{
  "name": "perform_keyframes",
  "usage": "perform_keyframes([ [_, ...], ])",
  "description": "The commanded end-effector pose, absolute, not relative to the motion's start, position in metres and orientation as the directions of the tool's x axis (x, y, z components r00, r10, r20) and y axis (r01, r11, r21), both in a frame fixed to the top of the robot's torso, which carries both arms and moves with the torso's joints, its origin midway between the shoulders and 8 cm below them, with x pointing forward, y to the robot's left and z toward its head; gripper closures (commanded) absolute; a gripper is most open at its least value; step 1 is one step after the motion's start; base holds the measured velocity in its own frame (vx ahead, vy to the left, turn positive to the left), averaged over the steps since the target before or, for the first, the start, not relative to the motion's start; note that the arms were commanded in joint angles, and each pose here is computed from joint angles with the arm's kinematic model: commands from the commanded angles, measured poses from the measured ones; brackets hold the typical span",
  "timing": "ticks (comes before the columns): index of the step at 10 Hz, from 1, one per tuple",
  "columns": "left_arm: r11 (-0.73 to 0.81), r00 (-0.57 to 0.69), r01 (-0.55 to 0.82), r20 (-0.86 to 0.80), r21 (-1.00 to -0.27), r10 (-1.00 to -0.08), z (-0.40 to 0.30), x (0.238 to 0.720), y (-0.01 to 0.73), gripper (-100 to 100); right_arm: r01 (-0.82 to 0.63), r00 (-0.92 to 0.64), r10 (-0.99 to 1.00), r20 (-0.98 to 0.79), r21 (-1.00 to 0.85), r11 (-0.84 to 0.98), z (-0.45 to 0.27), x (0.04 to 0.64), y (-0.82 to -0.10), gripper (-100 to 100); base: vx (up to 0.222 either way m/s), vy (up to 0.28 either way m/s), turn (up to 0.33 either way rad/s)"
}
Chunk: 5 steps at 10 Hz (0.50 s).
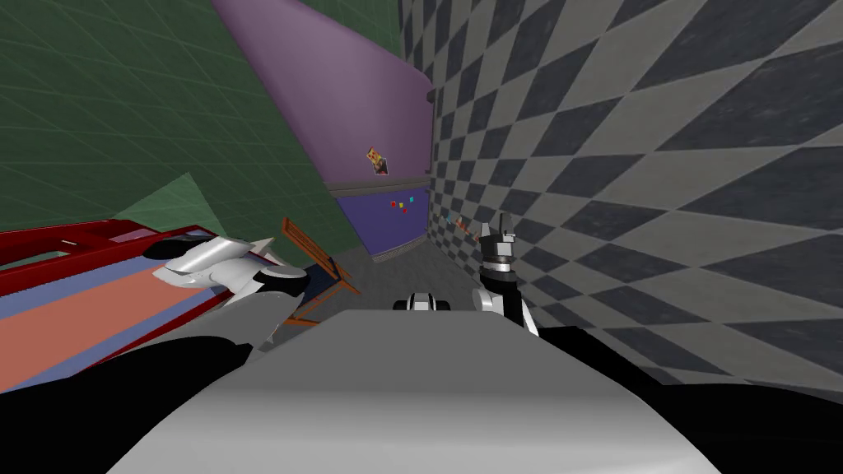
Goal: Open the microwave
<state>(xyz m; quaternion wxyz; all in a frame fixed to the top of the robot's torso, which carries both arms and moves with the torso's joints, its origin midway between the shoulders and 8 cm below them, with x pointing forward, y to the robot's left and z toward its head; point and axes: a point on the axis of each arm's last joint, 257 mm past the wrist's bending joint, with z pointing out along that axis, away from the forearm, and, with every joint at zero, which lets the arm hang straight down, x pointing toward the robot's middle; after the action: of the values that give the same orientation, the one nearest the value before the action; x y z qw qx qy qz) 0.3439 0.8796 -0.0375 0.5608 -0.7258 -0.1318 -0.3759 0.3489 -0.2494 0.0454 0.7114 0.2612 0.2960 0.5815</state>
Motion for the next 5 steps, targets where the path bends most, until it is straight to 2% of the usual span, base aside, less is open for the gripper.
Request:
perform_keyframes([
  [1, -0.374, 0.673, 0.575, 0.68, -0.728, -0.29, -0.035, 0.385, 0.861, 100, -0.673, 0.149, 0.982, -0.117, 0.716, 0.187, 0.045, 0.349, -0.249, 0, -0.285, -0.041, -0.08],
  [2, -0.391, 0.665, 0.562, 0.679, -0.729, -0.311, -0.035, 0.401, 0.853, 100, -0.673, 0.149, 0.982, -0.117, 0.716, 0.187, 0.045, 0.349, -0.249, 0, -0.331, -0.029, -0.08],
  [3, -0.391, 0.665, 0.561, 0.678, -0.73, -0.312, -0.035, 0.401, 0.853, 100, -0.673, 0.149, 0.982, -0.117, 0.716, 0.187, 0.045, 0.349, -0.249, 0, -0.27, -0.021, -0.08],
  [5, -0.424, 0.648, 0.533, 0.676, -0.732, -0.352, -0.035, 0.432, 0.834, 100, -0.673, 0.149, 0.982, -0.117, 0.716, 0.187, 0.045, 0.349, -0.249, 0, -0.255, -0.043, -0.052],
])
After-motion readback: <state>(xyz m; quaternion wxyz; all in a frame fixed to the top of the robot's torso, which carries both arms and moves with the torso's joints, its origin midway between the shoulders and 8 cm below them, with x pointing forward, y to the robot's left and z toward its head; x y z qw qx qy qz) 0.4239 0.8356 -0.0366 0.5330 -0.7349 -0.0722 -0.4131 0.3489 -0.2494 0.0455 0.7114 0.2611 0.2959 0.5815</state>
